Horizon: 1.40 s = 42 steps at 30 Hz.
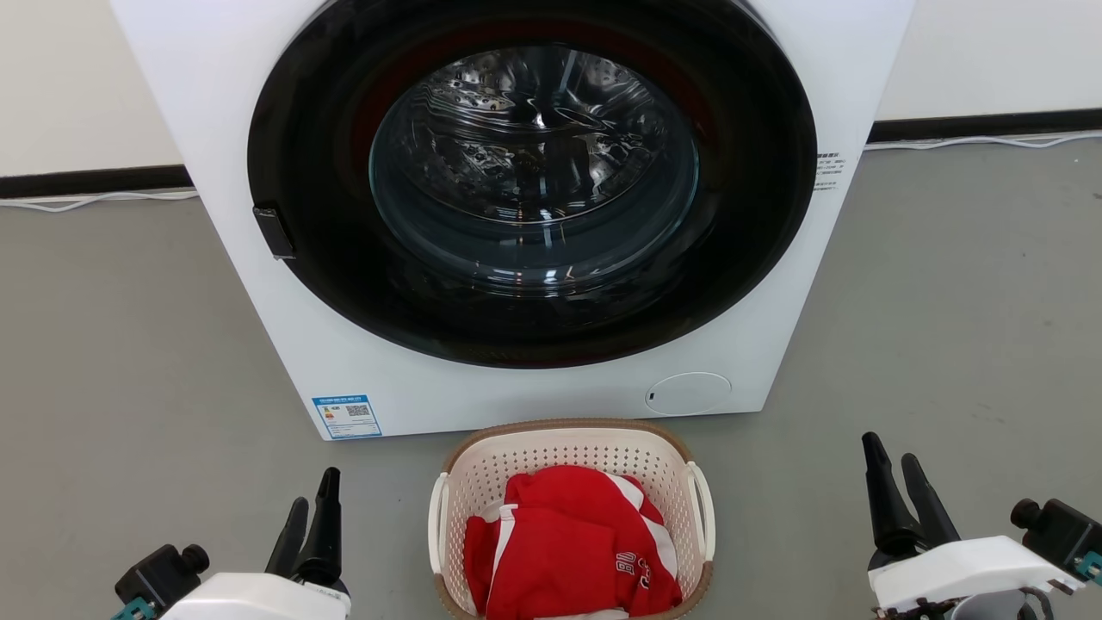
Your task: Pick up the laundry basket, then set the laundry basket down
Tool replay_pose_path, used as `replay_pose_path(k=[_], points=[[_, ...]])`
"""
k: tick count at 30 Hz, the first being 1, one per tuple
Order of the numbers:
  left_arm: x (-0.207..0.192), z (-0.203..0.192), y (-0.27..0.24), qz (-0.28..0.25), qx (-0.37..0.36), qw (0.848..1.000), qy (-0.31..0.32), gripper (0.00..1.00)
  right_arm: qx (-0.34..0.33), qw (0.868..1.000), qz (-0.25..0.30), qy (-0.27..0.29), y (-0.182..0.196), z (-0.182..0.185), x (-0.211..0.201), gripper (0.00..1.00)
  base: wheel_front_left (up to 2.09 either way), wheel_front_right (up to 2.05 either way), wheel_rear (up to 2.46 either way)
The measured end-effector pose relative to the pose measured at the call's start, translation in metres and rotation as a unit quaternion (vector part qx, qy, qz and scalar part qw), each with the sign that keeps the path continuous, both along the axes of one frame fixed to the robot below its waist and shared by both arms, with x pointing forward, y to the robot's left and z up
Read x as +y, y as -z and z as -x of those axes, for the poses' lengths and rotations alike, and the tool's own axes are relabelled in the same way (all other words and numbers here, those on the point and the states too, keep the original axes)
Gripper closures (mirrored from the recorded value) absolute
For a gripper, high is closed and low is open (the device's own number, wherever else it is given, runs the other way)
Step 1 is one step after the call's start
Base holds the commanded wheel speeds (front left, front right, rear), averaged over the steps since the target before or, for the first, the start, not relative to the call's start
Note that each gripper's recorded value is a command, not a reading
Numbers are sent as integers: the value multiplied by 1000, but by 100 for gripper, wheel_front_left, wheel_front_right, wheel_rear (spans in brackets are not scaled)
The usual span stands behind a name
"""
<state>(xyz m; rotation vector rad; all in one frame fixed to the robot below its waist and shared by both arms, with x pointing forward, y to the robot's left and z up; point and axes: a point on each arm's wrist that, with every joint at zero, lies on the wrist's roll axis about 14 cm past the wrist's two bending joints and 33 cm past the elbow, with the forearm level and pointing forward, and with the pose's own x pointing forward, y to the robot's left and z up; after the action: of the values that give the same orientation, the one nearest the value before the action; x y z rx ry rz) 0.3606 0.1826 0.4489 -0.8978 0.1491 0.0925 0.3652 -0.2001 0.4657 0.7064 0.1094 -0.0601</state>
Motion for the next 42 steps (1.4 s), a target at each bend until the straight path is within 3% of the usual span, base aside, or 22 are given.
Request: replay_pose_path(k=[20,42], points=[[-3,-2,-3,-108,-14,994,23,0,-11,993,120,-18,-2,0,-1,0,0,0,0],[-9,-3,-7,-230,-37,971,55,0,-31,967,250,-39,-6,1,-1,0,0,0,0]])
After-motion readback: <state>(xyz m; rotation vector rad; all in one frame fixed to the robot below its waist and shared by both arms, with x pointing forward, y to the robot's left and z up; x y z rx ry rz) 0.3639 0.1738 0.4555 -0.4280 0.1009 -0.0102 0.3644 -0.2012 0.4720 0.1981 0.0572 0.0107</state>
